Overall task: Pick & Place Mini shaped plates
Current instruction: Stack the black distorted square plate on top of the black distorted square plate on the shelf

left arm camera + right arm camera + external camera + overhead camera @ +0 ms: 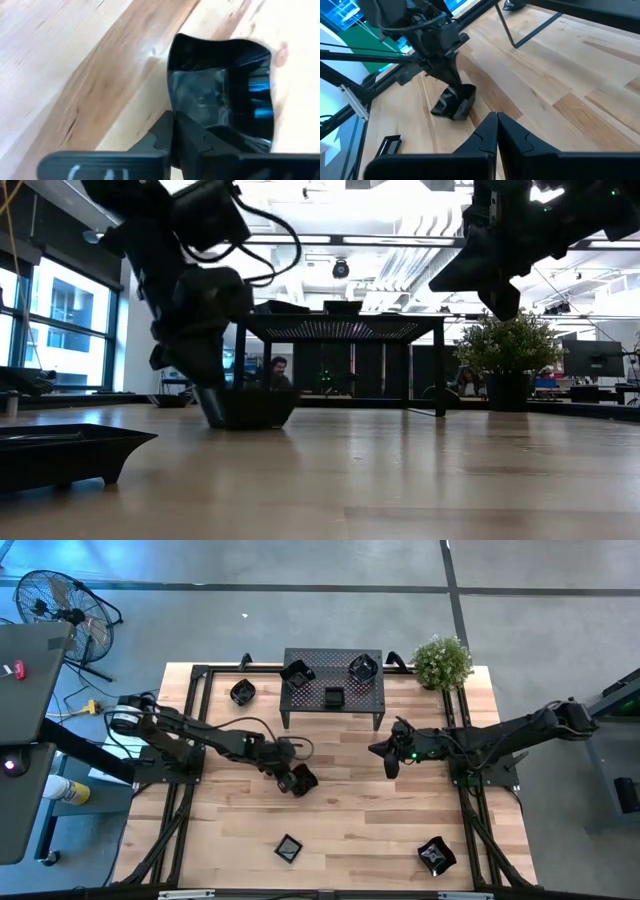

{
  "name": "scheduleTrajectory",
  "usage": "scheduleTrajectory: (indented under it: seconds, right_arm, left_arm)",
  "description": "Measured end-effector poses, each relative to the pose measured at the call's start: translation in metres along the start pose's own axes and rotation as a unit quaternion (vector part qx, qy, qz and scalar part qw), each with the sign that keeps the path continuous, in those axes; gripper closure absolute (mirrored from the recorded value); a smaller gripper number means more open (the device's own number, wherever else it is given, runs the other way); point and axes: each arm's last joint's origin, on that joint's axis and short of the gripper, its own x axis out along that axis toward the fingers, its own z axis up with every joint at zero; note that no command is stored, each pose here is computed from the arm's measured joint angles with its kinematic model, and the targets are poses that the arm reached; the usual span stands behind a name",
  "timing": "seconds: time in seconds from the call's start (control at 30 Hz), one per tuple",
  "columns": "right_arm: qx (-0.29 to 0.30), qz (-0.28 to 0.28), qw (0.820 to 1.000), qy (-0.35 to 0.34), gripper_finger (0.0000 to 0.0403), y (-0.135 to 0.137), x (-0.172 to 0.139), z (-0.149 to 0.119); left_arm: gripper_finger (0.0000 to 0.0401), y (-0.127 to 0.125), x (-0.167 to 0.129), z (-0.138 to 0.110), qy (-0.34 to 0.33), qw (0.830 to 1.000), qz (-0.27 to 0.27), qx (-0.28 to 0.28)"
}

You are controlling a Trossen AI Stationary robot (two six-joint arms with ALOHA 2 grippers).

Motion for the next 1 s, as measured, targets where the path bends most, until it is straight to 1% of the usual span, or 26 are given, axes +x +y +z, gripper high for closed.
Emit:
scheduleTrajectory:
  seconds: [0.07, 0.13, 0.27, 0.33, 0.43, 0.57, 0.63, 0.7, 0.8, 0.87, 1.0]
  right_arm:
    - [-0.001, -0.001, 1.0, -0.001, 0.0401, 0.0, 0.0, 0.0]
    - [-0.001, -0.002, 1.0, -0.001, 0.0402, 0.0, 0.0, 0.0]
    - [-0.002, -0.009, 1.0, -0.004, 0.0401, -0.001, 0.0, 0.0]
    - [-0.003, -0.009, 1.0, -0.005, 0.0402, -0.001, 0.0, 0.0]
    - [-0.004, -0.01, 1.0, -0.005, 0.0401, -0.001, 0.0, 0.0]
    - [-0.005, -0.013, 1.0, -0.003, 0.0402, -0.001, 0.0, 0.0]
    - [-0.005, -0.013, 1.0, -0.003, 0.0402, -0.001, 0.0, 0.0]
    - [-0.005, -0.013, 1.0, -0.003, 0.0401, -0.001, 0.0, 0.0]
    - [-0.007, -0.013, 1.0, -0.003, 0.0402, -0.001, 0.0, 0.0]
    - [-0.009, -0.013, 1.0, -0.003, 0.0402, -0.001, 0.0, -0.001]
    - [-0.011, -0.019, 1.0, -0.007, 0.0402, -0.002, 0.0, 0.0]
  left_arm:
    - [0.0392, -0.001, -0.007, 0.001, -0.005, 1.0, -0.006, -0.001]
    - [0.0398, -0.002, -0.021, 0.004, -0.02, 1.0, -0.023, -0.005]
    - [0.0399, 0.004, -0.055, 0.014, -0.05, 0.997, -0.054, -0.039]
    - [0.0399, 0.009, -0.077, 0.022, -0.068, 0.993, -0.069, -0.063]
    - [0.04, 0.017, -0.117, 0.04, -0.099, 0.989, -0.064, -0.088]
    - [0.04, 0.029, -0.17, 0.074, -0.15, 0.985, -0.032, -0.079]
    - [0.04, 0.04, -0.192, 0.092, -0.174, 0.982, -0.016, -0.077]
    - [0.04, 0.052, -0.21, 0.11, -0.194, 0.978, -0.011, -0.079]
    - [0.0401, 0.078, -0.224, 0.13, -0.199, 0.976, -0.002, -0.085]
    - [0.0401, 0.094, -0.229, 0.141, -0.198, 0.977, 0.007, -0.084]
    - [0.0401, 0.123, -0.22, 0.161, -0.18, 0.979, 0.009, -0.091]
